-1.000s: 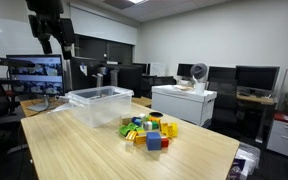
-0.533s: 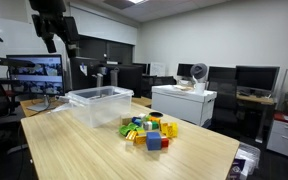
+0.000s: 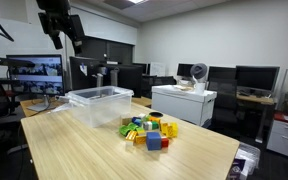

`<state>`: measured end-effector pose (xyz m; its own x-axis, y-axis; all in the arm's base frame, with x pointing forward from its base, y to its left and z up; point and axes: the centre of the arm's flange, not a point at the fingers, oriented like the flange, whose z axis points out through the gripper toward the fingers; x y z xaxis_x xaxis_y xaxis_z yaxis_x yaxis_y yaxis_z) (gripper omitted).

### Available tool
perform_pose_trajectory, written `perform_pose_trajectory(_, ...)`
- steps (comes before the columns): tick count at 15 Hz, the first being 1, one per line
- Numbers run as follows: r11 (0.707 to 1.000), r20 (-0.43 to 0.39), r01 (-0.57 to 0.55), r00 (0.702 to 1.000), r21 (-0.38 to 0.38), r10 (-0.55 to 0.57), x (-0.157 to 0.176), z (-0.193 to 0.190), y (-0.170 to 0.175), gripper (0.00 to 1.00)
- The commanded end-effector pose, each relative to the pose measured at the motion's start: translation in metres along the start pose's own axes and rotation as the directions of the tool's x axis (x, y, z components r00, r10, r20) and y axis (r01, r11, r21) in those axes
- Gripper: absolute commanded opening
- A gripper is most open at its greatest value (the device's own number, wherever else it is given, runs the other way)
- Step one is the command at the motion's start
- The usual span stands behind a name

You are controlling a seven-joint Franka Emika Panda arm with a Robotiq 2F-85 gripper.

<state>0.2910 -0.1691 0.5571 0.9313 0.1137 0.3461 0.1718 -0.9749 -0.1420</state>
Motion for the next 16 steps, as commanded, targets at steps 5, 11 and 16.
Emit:
perform_pose_trajectory(5,1.000,0.000,0.000,1.000,0.002,0.000,0.000,-0.001,0.000,1.00)
perform_pose_trajectory(11,0.999,0.014,-0.035,0.999,-0.035,0.035,0.014,0.035,0.006,1.00)
perform_pose_trajectory(16,0.982,-0.093,-0.089,0.993,-0.166,0.075,0.040,0.116,0.044,1.00)
